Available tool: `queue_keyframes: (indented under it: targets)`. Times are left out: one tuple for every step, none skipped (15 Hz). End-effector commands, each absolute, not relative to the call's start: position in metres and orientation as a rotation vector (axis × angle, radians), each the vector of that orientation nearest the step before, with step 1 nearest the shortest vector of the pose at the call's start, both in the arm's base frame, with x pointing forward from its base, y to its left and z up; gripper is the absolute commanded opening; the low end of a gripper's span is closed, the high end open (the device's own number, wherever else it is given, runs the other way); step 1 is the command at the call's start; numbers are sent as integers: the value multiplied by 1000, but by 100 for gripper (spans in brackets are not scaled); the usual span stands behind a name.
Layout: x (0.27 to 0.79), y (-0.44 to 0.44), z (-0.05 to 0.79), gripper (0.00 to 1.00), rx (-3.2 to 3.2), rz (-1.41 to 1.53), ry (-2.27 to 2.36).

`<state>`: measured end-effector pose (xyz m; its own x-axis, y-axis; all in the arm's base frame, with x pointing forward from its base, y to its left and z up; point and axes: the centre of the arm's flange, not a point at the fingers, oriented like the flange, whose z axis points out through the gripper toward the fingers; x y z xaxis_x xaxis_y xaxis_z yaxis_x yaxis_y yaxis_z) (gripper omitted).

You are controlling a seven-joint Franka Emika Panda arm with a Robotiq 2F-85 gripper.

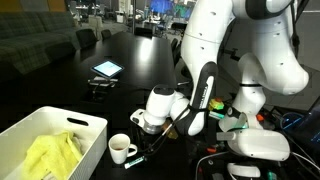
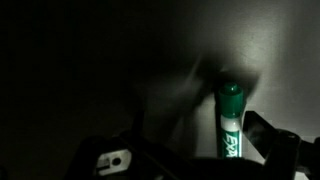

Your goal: Place the white towel in the white storage box, put the black masking tape in the white mug, put the yellow towel in the box, place the green marker inside the mug

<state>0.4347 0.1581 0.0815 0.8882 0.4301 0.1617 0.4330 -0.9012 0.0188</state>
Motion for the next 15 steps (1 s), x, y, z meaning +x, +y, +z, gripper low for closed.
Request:
queue_keyframes:
  targets:
    - [449, 159, 74, 100, -2993, -284, -784]
    - [450, 160, 73, 100, -2987, -282, -809]
    - [451, 161, 73, 100, -2984, -271, -830]
    - [451, 161, 74, 99, -2979, -264, -851]
    - [450, 162, 73, 88, -2975, -261, -876]
    - [449, 161, 74, 81, -2970, -249, -894]
    - [448, 162, 75, 70, -2960, -242, -918]
    - [448, 163, 76, 60, -2950, -246, -942]
    - [448, 163, 77, 54, -2946, -232, -954]
    - [447, 164, 77, 45, -2939, -226, -970]
    - [447, 164, 78, 38, -2938, -226, -987]
    - [447, 164, 79, 31, -2937, -221, -999]
    - [447, 163, 79, 23, -2935, -221, -1011]
    - [446, 164, 80, 16, -2936, -219, -1021]
    - [445, 164, 81, 11, -2935, -216, -1031]
